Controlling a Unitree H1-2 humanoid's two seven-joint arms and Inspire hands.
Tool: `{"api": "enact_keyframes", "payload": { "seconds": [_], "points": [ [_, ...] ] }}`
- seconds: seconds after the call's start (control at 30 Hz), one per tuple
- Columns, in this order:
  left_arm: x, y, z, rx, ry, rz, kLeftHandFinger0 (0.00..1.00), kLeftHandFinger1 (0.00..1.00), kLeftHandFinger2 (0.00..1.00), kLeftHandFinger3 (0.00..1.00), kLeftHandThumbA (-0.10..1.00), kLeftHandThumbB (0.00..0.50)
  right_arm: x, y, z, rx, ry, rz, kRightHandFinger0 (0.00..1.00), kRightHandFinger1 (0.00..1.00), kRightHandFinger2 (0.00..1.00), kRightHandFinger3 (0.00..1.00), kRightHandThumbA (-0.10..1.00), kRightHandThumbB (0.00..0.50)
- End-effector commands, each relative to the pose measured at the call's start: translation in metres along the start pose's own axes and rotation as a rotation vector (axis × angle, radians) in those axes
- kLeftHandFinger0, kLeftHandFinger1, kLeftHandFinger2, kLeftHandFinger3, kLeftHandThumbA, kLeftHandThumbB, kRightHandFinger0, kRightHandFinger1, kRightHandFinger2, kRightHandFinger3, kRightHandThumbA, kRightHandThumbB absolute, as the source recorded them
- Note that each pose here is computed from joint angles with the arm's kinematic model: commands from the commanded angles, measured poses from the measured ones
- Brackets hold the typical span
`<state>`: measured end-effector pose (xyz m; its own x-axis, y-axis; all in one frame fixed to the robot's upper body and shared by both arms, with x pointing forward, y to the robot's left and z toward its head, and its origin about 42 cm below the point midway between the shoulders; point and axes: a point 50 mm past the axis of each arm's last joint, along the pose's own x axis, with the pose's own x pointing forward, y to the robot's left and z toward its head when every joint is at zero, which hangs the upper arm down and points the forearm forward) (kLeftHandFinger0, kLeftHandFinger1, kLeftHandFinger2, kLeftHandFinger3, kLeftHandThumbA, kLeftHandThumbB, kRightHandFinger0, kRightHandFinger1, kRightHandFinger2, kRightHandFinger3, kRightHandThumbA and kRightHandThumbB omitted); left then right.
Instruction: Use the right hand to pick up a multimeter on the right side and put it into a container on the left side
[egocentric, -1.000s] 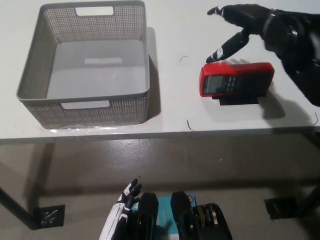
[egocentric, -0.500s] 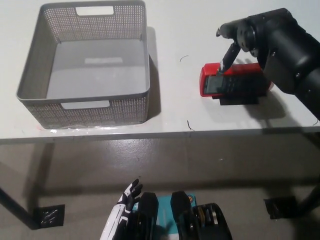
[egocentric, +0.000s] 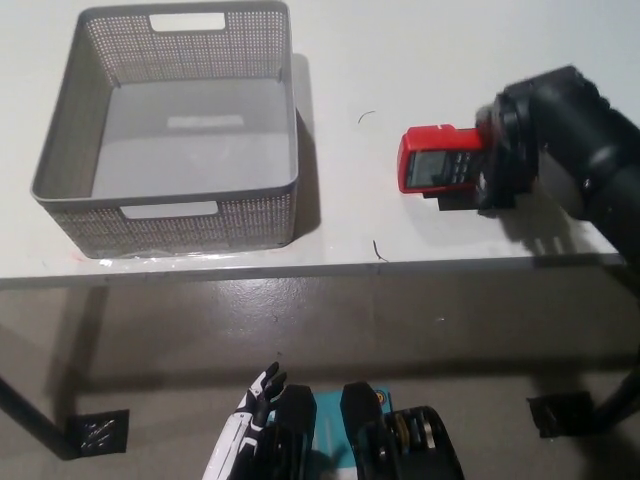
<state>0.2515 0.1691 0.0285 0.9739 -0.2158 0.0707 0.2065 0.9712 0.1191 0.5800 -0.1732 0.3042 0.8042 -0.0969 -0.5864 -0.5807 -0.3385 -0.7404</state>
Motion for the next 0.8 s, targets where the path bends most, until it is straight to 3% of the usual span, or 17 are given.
{"api": "enact_keyframes", "payload": {
  "seconds": [0.0, 0.1, 0.2, 0.27, 0.3, 0.33, 0.37, 0.4, 0.43, 0.47, 0.53, 0.57, 0.6, 0.7, 0.77],
  "points": [
    [0.001, 0.0, 0.006, 0.014, -0.053, -0.026, 1.0, 1.0, 1.0, 1.0, 1.0, 0.474, 0.012, 0.015, 0.007, -0.121, -0.014, 0.042, 1.0, 1.0, 1.0, 1.0, 1.0, 0.5],
    [0.007, 0.0, 0.008, 0.031, -0.064, -0.042, 1.0, 1.0, 1.0, 1.0, 1.0, 0.469, 0.025, 0.043, 0.006, -0.073, -0.028, 0.126, 1.0, 1.0, 1.0, 1.0, 0.99, 0.5],
    [0.008, 0.0, 0.008, 0.037, -0.066, -0.051, 1.0, 1.0, 1.0, 1.0, 1.0, 0.461, 0.034, 0.066, 0.008, 0.044, -0.061, 0.143, 1.0, 1.0, 1.0, 1.0, 0.9, 0.5],
    [0.009, 0.0, 0.008, 0.038, -0.068, -0.053, 1.0, 1.0, 1.0, 1.0, 1.0, 0.463, 0.041, 0.081, 0.011, 0.125, -0.069, 0.074, 1.0, 1.0, 1.0, 1.0, 0.73, 0.5],
    [0.009, 0.0, 0.008, 0.04, -0.069, -0.053, 1.0, 1.0, 1.0, 1.0, 1.0, 0.463, 0.044, 0.087, 0.013, 0.155, -0.084, 0.028, 1.0, 1.0, 1.0, 1.0, 0.62, 0.465],
    [0.009, 0.0, 0.009, 0.043, -0.07, -0.054, 1.0, 1.0, 1.0, 1.0, 1.0, 0.466, 0.047, 0.095, 0.015, 0.192, -0.118, -0.044, 0.86, 0.94, 1.0, 1.0, 0.48, 0.415],
    [0.01, 0.0, 0.009, 0.044, -0.071, -0.054, 1.0, 1.0, 1.0, 1.0, 1.0, 0.473, 0.05, 0.102, 0.014, 0.209, -0.151, -0.126, 0.64, 0.71, 0.77, 0.93, 0.3, 0.359],
    [0.01, 0.0, 0.009, 0.047, -0.072, -0.054, 1.0, 1.0, 1.0, 1.0, 1.0, 0.474, 0.051, 0.107, 0.012, 0.213, -0.178, -0.202, 0.3, 0.43, 0.55, 0.66, 0.09, 0.319],
    [0.012, 0.0, 0.01, 0.05, -0.075, -0.055, 1.0, 1.0, 1.0, 1.0, 1.0, 0.474, 0.051, 0.11, 0.01, 0.221, -0.196, -0.256, 0.16, 0.34, 0.5, 0.59, 0.02, 0.312],
    [0.013, 0.001, 0.01, 0.054, -0.077, -0.055, 1.0, 1.0, 1.0, 1.0, 1.0, 0.475, 0.052, 0.112, 0.007, 0.279, -0.213, -0.282, 0.01, 0.21, 0.49, 0.55, -0.1, 0.228],
    [0.015, 0.001, 0.011, 0.06, -0.082, -0.053, 1.0, 1.0, 1.0, 1.0, 1.0, 0.474, 0.052, 0.114, 0.002, 0.449, -0.26, -0.29, 0.0, 0.31, 0.68, 0.63, -0.1, 0.168],
    [0.016, 0.002, 0.012, 0.062, -0.085, -0.054, 1.0, 1.0, 1.0, 1.0, 1.0, 0.472, 0.052, 0.114, -0.001, 0.527, -0.271, -0.285, 0.0, 0.48, 0.82, 0.8, -0.1, 0.146],
    [0.016, 0.003, 0.012, 0.06, -0.086, -0.056, 1.0, 1.0, 1.0, 1.0, 1.0, 0.471, 0.052, 0.114, -0.003, 0.58, -0.279, -0.284, 0.0, 0.51, 0.82, 0.82, -0.1, 0.147],
    [0.016, 0.003, 0.012, 0.065, -0.087, -0.064, 1.0, 1.0, 1.0, 1.0, 1.0, 0.47, 0.052, 0.116, -0.013, 0.837, -0.294, -0.284, 0.01, 0.54, 0.78, 0.74, -0.1, 0.129],
    [0.015, 0.002, 0.012, 0.073, -0.086, -0.066, 1.0, 1.0, 1.0, 1.0, 1.0, 0.474, 0.053, 0.118, -0.016, 0.984, -0.307, -0.276, 0.0, 0.47, 0.72, 0.68, -0.1, 0.134]
  ]
}}
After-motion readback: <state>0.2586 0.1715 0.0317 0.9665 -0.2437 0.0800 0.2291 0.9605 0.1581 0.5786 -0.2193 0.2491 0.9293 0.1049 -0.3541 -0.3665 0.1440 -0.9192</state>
